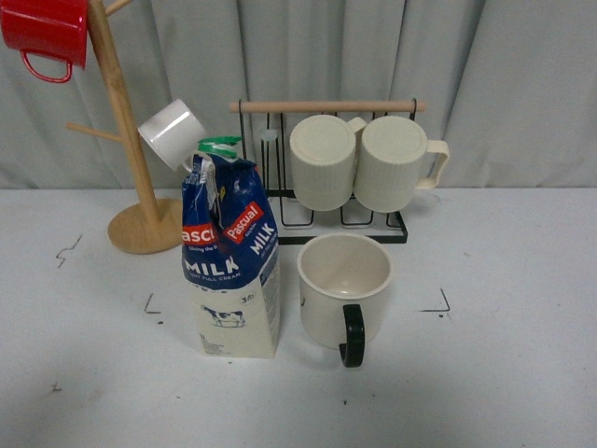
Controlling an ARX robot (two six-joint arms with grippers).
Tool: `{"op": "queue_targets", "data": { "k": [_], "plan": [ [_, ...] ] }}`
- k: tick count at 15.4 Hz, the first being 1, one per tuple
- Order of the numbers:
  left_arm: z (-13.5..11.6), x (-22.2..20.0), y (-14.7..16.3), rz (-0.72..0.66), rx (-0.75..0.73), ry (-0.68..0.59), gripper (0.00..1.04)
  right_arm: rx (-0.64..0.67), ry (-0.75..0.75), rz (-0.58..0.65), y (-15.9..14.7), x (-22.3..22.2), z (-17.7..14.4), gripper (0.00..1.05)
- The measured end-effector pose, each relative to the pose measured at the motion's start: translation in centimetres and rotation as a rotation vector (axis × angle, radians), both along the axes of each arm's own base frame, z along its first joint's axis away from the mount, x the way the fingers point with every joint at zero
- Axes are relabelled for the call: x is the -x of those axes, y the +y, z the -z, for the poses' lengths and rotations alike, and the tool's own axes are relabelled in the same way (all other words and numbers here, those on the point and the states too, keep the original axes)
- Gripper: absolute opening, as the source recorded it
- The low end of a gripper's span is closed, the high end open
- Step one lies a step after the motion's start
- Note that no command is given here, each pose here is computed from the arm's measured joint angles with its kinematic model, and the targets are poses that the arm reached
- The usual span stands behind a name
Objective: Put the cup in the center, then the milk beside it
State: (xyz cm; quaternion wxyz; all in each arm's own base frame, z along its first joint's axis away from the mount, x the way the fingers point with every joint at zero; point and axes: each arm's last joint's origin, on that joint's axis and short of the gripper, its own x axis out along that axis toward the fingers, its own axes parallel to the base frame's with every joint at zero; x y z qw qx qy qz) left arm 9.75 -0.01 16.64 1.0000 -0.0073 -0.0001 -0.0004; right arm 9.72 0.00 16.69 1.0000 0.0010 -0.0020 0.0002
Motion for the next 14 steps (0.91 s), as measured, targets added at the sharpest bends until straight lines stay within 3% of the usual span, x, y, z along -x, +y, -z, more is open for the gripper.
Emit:
{"op": "queue_targets", "data": {
  "k": [8, 14],
  "plan": [
    [0.01, 0.0, 0.0, 0.0, 0.0, 0.001, 0.98, 0.0, 0.0, 0.0, 0.0, 0.0, 0.01, 0.98],
    [0.01, 0.0, 0.0, 0.0, -0.001, 0.001, 0.98, 0.0, 0.0, 0.0, 0.0, 0.0, 0.01, 0.98]
  ]
}}
